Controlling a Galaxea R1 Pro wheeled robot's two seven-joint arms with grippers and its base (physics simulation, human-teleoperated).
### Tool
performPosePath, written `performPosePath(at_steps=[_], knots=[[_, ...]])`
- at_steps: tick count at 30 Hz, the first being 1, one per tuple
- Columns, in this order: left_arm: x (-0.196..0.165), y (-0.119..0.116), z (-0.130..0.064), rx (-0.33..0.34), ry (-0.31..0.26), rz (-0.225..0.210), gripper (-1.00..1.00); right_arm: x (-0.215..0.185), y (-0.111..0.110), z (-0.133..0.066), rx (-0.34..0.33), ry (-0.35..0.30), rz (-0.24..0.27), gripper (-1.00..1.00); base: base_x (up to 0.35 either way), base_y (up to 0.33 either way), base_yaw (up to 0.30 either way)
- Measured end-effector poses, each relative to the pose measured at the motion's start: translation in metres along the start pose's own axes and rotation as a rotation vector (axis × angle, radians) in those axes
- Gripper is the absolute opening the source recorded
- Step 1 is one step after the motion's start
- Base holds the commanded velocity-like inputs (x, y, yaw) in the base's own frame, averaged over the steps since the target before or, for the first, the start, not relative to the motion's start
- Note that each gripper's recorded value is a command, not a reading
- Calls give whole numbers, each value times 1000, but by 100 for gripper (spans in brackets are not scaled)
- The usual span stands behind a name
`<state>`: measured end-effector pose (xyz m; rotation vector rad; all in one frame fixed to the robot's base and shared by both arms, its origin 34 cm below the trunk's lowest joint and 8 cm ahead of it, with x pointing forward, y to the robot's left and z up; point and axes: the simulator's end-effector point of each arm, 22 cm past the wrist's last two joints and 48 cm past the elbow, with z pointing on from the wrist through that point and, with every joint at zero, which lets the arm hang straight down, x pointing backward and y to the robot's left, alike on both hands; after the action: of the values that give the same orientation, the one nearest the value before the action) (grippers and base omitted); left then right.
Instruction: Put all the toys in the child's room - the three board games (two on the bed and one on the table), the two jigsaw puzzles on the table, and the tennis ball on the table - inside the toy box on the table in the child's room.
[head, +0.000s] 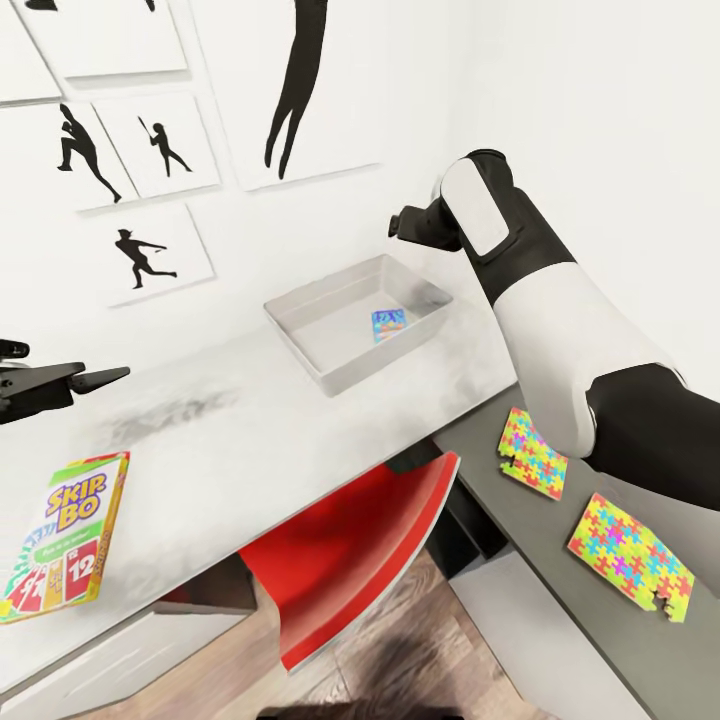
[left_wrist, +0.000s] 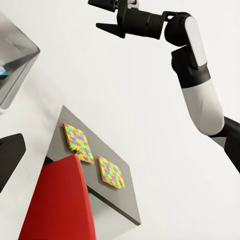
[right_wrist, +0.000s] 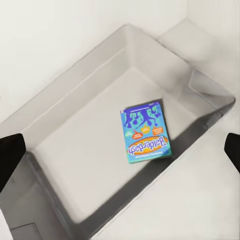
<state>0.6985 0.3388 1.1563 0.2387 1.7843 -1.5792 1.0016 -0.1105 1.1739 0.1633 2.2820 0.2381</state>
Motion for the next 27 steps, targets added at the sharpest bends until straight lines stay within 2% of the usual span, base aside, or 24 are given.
performPosePath(at_steps=[18,27], knots=[[-3,-14,1,10,-3,21,100,-15,5,-21,-3,-25,-6,100,-3,0,0],[-5,-21,0,12,-4,30,100,-22,9,-32,-9,-37,-5,100,-160,0,28]])
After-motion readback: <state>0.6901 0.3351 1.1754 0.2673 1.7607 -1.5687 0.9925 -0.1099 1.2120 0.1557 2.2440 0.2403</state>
